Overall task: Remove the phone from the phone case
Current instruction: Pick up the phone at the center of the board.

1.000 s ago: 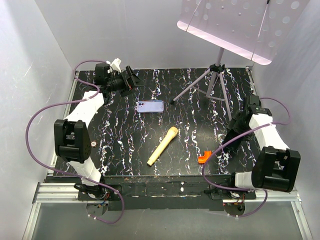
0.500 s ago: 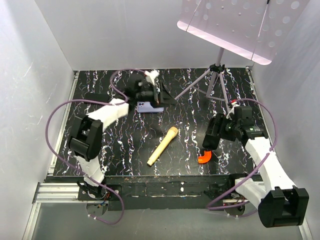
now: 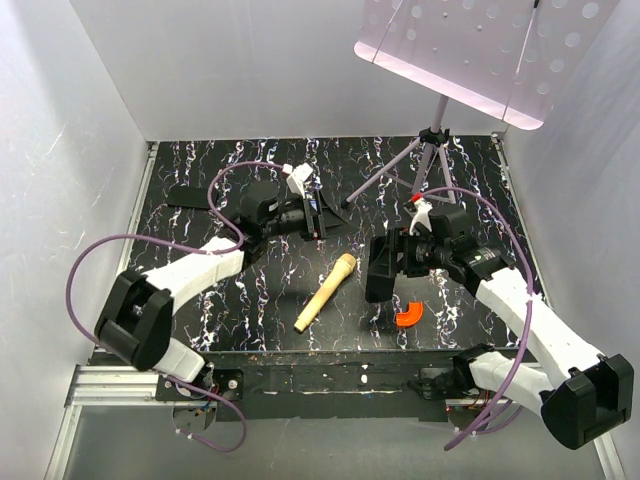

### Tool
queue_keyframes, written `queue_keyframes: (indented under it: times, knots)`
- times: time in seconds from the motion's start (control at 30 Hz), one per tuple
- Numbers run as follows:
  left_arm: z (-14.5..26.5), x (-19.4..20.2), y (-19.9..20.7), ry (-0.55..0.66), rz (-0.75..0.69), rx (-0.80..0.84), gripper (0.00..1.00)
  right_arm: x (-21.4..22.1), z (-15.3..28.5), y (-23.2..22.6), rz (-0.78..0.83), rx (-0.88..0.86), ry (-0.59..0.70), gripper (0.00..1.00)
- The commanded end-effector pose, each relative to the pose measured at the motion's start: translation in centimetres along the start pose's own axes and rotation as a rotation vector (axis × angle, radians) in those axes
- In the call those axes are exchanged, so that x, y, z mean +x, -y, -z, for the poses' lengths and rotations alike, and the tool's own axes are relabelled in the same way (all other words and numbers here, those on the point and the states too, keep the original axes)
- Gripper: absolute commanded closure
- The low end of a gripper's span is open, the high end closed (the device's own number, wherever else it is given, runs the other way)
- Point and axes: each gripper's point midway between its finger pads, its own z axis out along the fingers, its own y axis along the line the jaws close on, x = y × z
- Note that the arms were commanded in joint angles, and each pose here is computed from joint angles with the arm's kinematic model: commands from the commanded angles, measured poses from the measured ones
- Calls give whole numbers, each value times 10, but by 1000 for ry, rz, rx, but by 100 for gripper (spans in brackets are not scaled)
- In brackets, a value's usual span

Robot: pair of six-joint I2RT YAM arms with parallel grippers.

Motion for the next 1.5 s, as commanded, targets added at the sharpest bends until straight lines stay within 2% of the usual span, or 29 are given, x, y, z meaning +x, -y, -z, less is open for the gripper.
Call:
queue_keyframes:
  times: [0.0, 0.23, 0.37, 0.63, 0.83, 1.07, 1.1, 1.13, 1.17, 1.2, 1.27, 1.37, 1.47]
  knots:
    - [18, -5, 15, 80, -76, -63, 31, -25, 2, -44, 64, -131, 87, 99]
    - [15, 19, 13, 13, -81, -119, 30, -21, -4, -60, 76, -163, 70, 99]
    - [9, 28, 8, 0, -74, -141, 36, -18, -4, -65, 77, -168, 71, 99]
    - [-17, 52, 15, -67, -79, -134, 43, -18, -3, -76, 93, -192, 74, 99]
    - [-26, 57, 4, -90, -56, -187, 57, -15, -1, -81, 120, -172, 61, 99]
    - [-29, 51, 15, -105, -59, -169, 87, -9, -11, -79, 110, -152, 30, 99]
    - [-28, 54, 13, -121, -55, -180, 94, -9, -11, -81, 108, -155, 29, 94]
    - [-27, 52, 15, -124, -57, -178, 100, -8, -12, -81, 104, -158, 25, 83]
    - [-25, 52, 15, -127, -69, -185, 100, -7, -12, -82, 105, -163, 21, 67]
    - [-21, 50, 13, -127, -93, -205, 100, -6, -12, -83, 107, -167, 21, 46]
    - [-7, 37, 7, -94, -117, -272, 100, -2, -11, -80, 104, -164, 19, 20]
    - [30, 3, 0, 20, -109, -389, 100, 6, -11, -71, 104, -140, 13, 3]
    - [71, -28, 2, 172, -76, -421, 100, 16, -12, -66, 94, -145, 2, 2]
